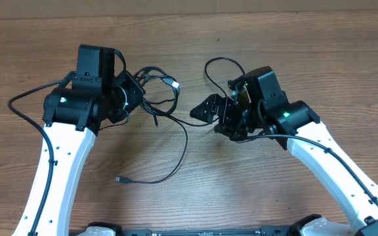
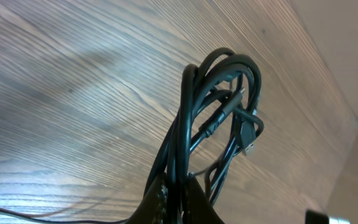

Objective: Untangle cables

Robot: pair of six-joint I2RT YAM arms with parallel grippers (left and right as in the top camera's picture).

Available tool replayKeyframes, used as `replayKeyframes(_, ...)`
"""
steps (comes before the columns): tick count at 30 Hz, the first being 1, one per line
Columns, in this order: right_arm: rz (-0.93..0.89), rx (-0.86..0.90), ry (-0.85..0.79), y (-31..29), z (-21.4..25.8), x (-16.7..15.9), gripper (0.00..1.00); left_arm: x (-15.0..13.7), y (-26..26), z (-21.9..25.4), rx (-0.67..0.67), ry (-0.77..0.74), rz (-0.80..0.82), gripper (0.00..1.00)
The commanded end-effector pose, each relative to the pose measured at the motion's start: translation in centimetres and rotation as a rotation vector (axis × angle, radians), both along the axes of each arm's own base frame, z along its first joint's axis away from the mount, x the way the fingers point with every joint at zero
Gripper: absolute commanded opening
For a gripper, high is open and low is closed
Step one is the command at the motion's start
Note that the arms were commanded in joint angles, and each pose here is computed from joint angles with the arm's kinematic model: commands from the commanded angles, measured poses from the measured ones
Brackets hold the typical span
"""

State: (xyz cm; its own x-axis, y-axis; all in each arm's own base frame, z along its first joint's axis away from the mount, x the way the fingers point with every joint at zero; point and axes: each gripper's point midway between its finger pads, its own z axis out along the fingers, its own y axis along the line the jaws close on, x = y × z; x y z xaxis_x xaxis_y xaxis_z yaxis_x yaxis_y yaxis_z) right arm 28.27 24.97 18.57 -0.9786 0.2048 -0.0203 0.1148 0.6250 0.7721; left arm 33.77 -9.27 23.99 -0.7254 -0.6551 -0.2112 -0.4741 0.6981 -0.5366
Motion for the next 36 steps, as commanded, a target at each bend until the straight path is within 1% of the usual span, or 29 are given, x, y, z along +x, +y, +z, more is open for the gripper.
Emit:
replayKeyframes(1,-0.022,0.046,0.012,1.2,1.1,0.2,0.95,-0.4,-1.6,2.1,-0.035,-0.081,-0.158,0.04)
replayKeyframes(4,-0.018,0.051,-0.047,2.4,1.7,0.6,0.94,-0.8,-3.1,2.7,-0.063,-0.122,-0.294,0.05)
replayKeyframes(7,-0.029,0.026,-0.108,3.2,1.8,1.0,0.87,-1.2,-5.0,3.8,-0.109,-0.198,-0.450,0.05)
replayKeyframes(9,-0.030,0.015,-0.145,3.8,2.0,1.0,0.85,-1.7,-6.3,4.7,-0.151,-0.252,-0.555,0.04)
replayKeyframes(12,-0.059,-0.017,-0.171,3.7,1.8,1.5,0.83,-2.2,-7.0,5.2,-0.182,-0.276,-0.618,0.04)
replayKeyframes(13,-0.069,-0.027,-0.176,3.5,1.7,1.7,0.80,-2.4,-7.2,5.3,-0.191,-0.283,-0.637,0.04)
replayKeyframes(15,-0.083,-0.039,-0.184,3.3,1.6,2.0,0.70,-2.6,-7.4,5.4,-0.192,-0.294,-0.661,0.04)
replayKeyframes(18,-0.105,-0.051,-0.194,2.9,1.5,2.4,0.48,-2.9,-7.5,5.4,-0.192,-0.300,-0.685,0.04)
replayKeyframes(20,-0.117,-0.058,-0.199,2.6,1.5,2.7,0.43,-3.0,-7.5,5.3,-0.191,-0.297,-0.689,0.04)
replayKeyframes(22,-0.130,-0.065,-0.203,2.4,1.4,3.0,0.43,-3.1,-7.5,5.2,-0.192,-0.289,-0.689,0.04)
replayKeyframes(25,-0.139,-0.071,-0.206,2.2,1.4,3.2,0.56,-3.2,-7.5,5.2,-0.193,-0.285,-0.688,0.04)
replayKeyframes(26,-0.141,-0.073,-0.207,2.1,1.4,3.2,0.57,-3.2,-7.5,5.2,-0.192,-0.284,-0.688,0.04)
replayKeyframes(28,-0.141,-0.073,-0.207,2.1,1.4,3.2,0.56,-3.2,-7.5,5.2,-0.193,-0.284,-0.688,0.04)
replayKeyframes(31,-0.141,-0.073,-0.206,2.1,1.4,3.2,0.50,-3.2,-7.6,5.3,-0.202,-0.284,-0.689,0.04)
replayKeyframes(36,-0.159,-0.063,-0.182,2.2,1.4,3.2,0.50,-3.5,-8.4,6.3,-0.279,-0.292,-0.698,0.04)
